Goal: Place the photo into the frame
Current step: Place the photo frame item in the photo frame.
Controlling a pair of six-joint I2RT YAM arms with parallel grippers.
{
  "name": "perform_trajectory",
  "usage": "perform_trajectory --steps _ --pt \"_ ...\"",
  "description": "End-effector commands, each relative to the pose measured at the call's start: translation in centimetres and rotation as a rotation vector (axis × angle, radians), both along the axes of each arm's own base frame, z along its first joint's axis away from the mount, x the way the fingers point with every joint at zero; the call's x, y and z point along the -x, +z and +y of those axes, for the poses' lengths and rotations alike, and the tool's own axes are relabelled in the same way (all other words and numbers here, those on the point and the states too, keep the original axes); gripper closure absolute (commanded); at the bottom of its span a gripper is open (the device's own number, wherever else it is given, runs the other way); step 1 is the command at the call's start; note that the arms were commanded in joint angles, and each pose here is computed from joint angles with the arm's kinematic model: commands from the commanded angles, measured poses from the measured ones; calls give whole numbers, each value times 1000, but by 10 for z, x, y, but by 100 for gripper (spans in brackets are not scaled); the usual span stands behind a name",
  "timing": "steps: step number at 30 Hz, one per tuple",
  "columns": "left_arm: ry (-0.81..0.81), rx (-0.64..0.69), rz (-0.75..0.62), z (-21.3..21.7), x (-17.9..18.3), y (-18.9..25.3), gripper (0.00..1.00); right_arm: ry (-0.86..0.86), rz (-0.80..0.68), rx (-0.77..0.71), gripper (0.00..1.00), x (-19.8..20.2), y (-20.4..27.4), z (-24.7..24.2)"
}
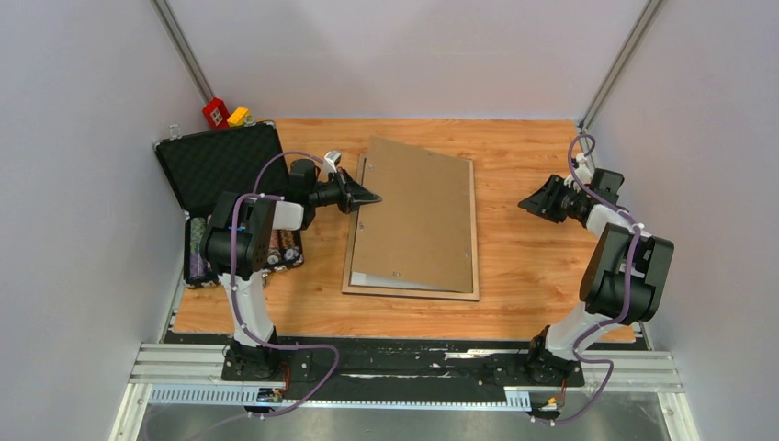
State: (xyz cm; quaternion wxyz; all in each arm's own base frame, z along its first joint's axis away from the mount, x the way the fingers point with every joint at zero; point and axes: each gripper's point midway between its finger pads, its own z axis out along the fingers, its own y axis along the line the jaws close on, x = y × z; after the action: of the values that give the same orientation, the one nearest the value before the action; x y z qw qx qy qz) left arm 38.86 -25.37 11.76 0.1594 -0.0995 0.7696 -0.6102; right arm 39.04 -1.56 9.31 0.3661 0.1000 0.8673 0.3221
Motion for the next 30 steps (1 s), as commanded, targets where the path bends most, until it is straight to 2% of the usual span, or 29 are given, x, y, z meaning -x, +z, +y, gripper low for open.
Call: perform_trajectory --steps 1,30 --pt "-30 27 -71 -6 5 24 100 11 -41 -10 59 -4 7 -1" --pt "-23 26 -79 -6 5 26 100 11 -28 -18 59 -4 3 -2"
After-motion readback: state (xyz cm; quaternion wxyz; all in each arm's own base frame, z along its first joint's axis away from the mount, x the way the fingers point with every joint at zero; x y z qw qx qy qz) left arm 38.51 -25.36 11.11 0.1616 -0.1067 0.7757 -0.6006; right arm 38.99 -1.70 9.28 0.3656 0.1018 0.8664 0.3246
